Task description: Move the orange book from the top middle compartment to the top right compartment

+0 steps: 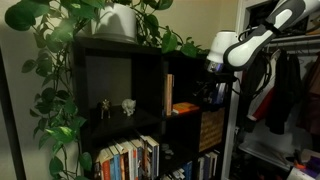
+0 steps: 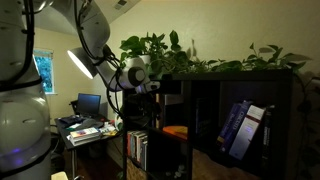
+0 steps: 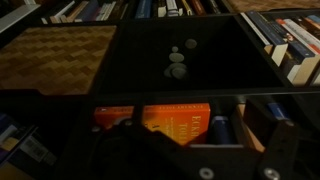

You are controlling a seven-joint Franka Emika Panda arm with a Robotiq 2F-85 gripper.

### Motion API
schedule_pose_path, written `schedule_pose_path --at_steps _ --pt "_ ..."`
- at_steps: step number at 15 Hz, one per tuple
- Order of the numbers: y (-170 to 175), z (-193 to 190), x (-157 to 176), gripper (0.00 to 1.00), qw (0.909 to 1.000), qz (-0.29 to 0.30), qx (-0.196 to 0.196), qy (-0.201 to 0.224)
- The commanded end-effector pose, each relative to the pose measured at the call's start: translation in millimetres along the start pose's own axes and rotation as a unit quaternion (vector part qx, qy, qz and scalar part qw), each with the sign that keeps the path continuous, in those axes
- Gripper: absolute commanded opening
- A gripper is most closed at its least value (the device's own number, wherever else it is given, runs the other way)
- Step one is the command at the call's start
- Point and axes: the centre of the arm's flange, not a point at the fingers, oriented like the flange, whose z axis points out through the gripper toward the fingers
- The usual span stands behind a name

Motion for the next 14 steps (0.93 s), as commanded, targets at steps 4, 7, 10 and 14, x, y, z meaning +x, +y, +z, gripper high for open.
schedule_pose_path --at_steps 4,7,10,14 --pt "0 4 5 1.00 0.9999 -0.004 0.008 0.009" --pt "7 19 19 1.00 0.9994 0.002 0.013 0.032" --pt "17 42 31 1.00 0.9983 0.012 0.030 0.049" --pt "25 71 46 1.00 0.9974 0.012 0.027 0.066"
